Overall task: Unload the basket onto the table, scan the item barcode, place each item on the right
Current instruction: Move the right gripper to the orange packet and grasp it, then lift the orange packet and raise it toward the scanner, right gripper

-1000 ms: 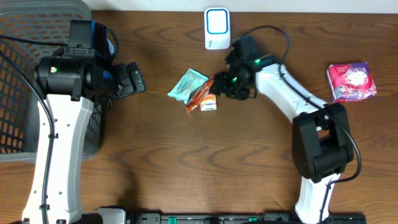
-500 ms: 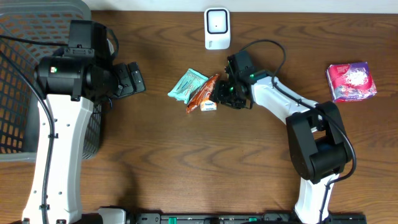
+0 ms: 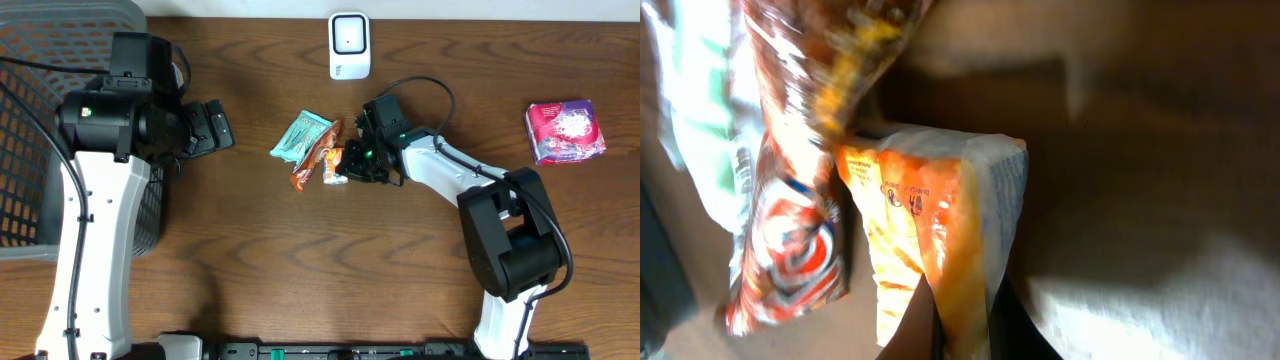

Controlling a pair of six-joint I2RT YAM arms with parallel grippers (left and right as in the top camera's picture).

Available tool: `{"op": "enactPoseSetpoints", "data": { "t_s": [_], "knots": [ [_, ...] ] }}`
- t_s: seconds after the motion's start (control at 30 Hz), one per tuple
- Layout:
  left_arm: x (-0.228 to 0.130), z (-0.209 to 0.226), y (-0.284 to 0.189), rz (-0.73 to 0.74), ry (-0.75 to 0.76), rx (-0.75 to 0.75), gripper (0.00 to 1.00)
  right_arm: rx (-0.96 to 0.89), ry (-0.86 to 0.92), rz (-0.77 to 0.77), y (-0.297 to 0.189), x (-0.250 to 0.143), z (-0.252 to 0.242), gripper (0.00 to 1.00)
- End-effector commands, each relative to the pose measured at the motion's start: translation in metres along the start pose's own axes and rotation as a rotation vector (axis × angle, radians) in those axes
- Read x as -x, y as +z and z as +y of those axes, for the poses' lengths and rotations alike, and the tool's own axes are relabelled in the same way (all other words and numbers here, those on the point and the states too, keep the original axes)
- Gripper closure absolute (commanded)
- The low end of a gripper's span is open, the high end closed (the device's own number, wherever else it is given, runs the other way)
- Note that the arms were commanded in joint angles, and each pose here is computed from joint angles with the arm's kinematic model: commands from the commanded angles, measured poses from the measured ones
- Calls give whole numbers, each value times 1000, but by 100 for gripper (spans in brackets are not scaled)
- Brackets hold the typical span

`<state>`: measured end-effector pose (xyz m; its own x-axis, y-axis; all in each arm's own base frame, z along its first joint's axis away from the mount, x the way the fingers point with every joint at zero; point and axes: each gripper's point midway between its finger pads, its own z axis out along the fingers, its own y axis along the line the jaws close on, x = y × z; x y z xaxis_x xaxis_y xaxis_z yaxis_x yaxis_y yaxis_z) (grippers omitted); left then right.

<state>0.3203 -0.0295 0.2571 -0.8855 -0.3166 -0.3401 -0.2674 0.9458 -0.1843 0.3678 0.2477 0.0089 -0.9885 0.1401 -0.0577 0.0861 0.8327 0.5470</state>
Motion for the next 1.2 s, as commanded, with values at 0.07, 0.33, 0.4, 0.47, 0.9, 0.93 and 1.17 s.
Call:
{"op": "enactPoseSetpoints", "data": {
  "t_s": [0.07,0.33,0.4,0.47,0.9,0.93,1.17],
  "knots": [
    [0,3,-1,-4,-12,10,2,198,-82,115,-22,-19,14,99],
    [0,3,-1,-4,-12,10,2,578,-301,211,-81,-40,34,99],
    [0,3,-1,-4,-12,10,2,596,-299,229,-89,-46,27,99],
    [0,3,-1,-4,-12,10,2,640,-321,239,-96,-52,28,99],
    [0,3,-1,-4,-12,10,2,678,-393,275,-101,-72,30,99],
    [0,3,-1,-4,-12,10,2,700,-389,272,-103,-71,33,99],
    [0,3,-1,-4,-12,10,2,781,-394,228,-109,-59,47,99]
  ]
}}
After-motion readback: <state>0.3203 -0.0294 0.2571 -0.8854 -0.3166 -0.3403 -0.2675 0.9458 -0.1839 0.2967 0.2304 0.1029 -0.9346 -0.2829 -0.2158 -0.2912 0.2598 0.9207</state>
